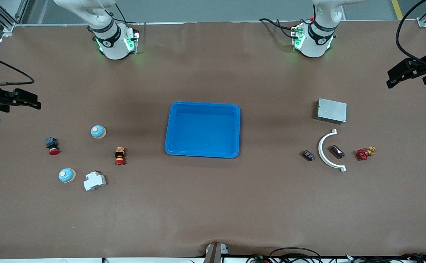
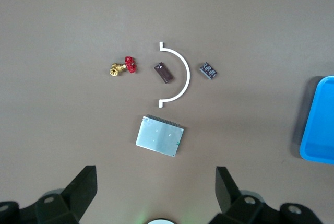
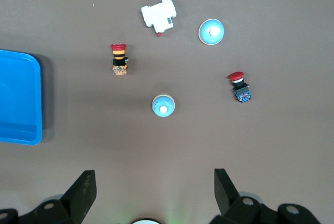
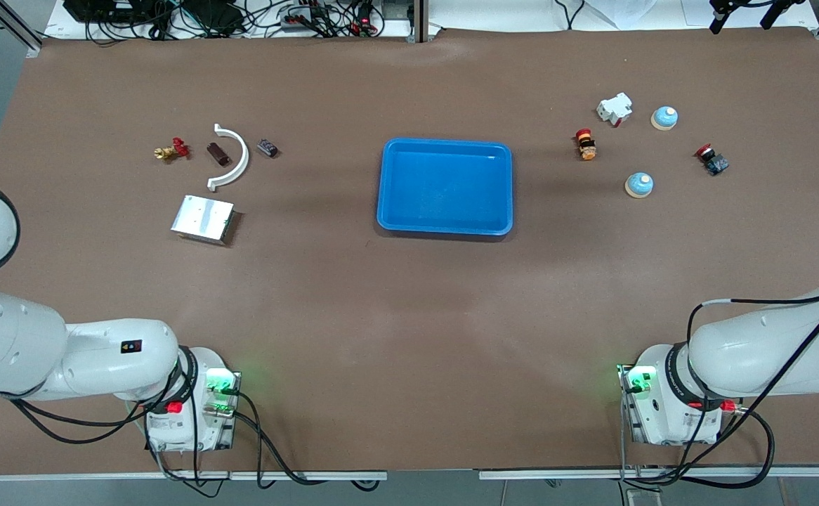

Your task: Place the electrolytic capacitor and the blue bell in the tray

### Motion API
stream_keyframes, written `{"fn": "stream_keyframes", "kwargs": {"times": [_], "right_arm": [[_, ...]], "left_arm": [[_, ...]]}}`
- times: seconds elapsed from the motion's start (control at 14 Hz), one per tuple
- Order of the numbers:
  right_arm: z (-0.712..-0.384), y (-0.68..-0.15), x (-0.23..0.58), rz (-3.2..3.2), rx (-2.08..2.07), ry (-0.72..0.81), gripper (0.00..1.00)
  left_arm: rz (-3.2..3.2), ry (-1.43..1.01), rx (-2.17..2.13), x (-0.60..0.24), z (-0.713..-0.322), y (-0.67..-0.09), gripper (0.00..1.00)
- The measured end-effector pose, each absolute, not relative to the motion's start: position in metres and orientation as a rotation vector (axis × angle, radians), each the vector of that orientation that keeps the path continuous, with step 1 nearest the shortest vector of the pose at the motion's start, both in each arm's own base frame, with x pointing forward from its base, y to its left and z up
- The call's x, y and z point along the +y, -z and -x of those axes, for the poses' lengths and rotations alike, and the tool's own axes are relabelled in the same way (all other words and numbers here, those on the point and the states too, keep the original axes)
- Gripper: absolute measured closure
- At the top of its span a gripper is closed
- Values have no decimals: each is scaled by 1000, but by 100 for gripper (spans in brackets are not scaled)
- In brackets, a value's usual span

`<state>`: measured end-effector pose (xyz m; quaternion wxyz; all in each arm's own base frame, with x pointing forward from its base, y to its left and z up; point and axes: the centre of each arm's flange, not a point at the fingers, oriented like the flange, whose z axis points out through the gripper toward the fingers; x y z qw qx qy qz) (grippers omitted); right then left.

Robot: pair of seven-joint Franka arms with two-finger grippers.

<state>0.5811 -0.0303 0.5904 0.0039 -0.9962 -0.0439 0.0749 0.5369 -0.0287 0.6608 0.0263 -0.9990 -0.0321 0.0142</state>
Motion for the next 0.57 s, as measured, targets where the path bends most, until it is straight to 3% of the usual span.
{"fn": "stream_keyframes", "kwargs": {"times": [0.57], "right_arm": [[-581, -591, -30, 3122, -138, -234, 0]], "left_arm": [[3069, -153, -230, 4, -582, -562, 0]]}}
